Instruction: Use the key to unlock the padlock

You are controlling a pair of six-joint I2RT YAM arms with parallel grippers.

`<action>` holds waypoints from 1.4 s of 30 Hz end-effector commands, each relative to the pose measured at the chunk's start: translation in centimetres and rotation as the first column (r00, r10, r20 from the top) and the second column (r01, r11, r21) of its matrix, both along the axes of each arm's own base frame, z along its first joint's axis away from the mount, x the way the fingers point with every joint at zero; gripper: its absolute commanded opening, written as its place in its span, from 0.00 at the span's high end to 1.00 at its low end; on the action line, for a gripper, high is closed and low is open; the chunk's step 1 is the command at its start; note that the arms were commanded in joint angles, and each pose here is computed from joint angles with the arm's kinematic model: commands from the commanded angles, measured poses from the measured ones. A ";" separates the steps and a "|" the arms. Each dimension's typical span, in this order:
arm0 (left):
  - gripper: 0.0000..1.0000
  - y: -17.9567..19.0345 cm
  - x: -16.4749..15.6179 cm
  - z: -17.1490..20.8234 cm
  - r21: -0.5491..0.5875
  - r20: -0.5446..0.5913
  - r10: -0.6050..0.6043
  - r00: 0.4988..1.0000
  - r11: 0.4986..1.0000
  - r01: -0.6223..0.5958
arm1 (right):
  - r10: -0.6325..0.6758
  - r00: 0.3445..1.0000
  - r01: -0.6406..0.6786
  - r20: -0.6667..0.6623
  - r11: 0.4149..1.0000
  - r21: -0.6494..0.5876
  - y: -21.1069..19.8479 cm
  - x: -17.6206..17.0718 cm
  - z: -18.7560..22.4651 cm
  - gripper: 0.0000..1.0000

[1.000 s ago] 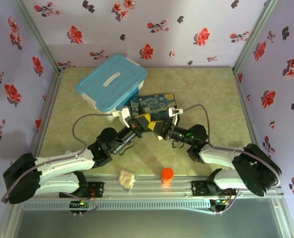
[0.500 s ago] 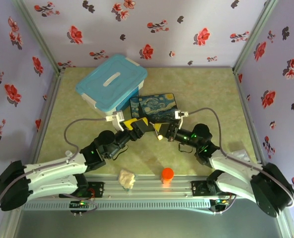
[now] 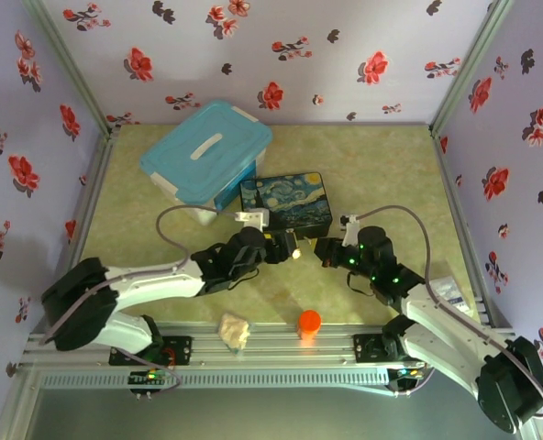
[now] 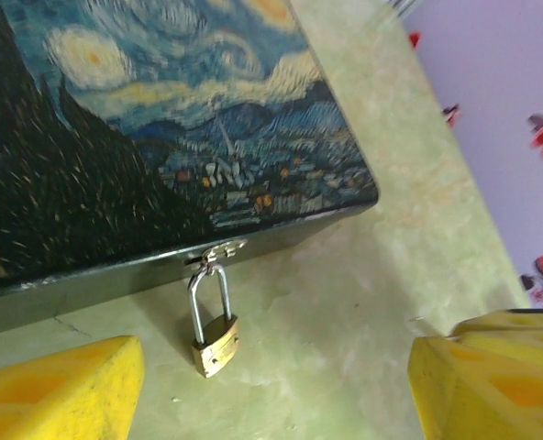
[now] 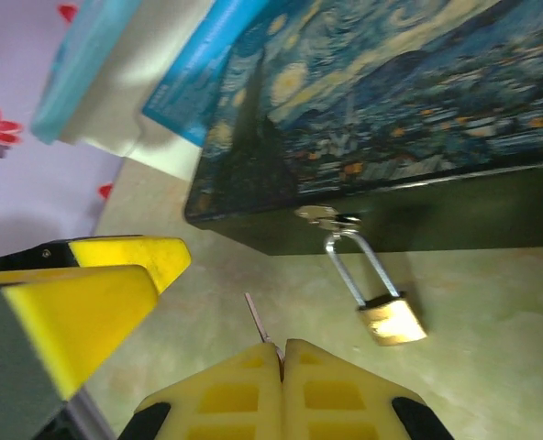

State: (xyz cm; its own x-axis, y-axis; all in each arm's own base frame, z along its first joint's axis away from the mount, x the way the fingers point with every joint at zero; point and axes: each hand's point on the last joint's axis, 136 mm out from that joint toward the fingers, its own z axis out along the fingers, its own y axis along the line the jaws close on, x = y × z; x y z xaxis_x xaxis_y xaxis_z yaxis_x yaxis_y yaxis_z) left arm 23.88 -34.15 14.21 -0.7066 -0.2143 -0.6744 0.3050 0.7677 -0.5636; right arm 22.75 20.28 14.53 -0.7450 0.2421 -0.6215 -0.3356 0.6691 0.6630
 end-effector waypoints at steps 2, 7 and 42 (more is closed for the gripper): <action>0.23 -1.7 0.8 -1.5 0.104 -0.019 -0.041 0.999 0.994 0.043 | -0.057 0.998 0.059 0.018 0.992 -0.108 -1.8 0.4 -0.5 1.00; 0.25 -3.1 1.4 -4.2 0.162 -0.065 -0.033 0.997 0.986 0.043 | -0.089 0.996 0.090 0.014 0.987 -0.134 -2.8 0.0 -1.2 1.00; 0.70 -3.8 1.9 -13.0 0.147 -0.192 0.059 0.980 0.989 -0.030 | -0.117 0.993 0.115 -0.007 0.986 -0.118 -3.7 -1.0 -3.5 1.00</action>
State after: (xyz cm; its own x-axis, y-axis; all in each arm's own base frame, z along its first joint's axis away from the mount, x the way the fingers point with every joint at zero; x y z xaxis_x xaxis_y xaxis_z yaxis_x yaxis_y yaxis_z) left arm 26.44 -38.50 2.99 -0.8017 -0.1648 -0.5746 0.1851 0.8456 -0.5007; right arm 21.48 16.78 11.52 -0.7279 0.2195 -0.6496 -0.2690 0.7800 0.5650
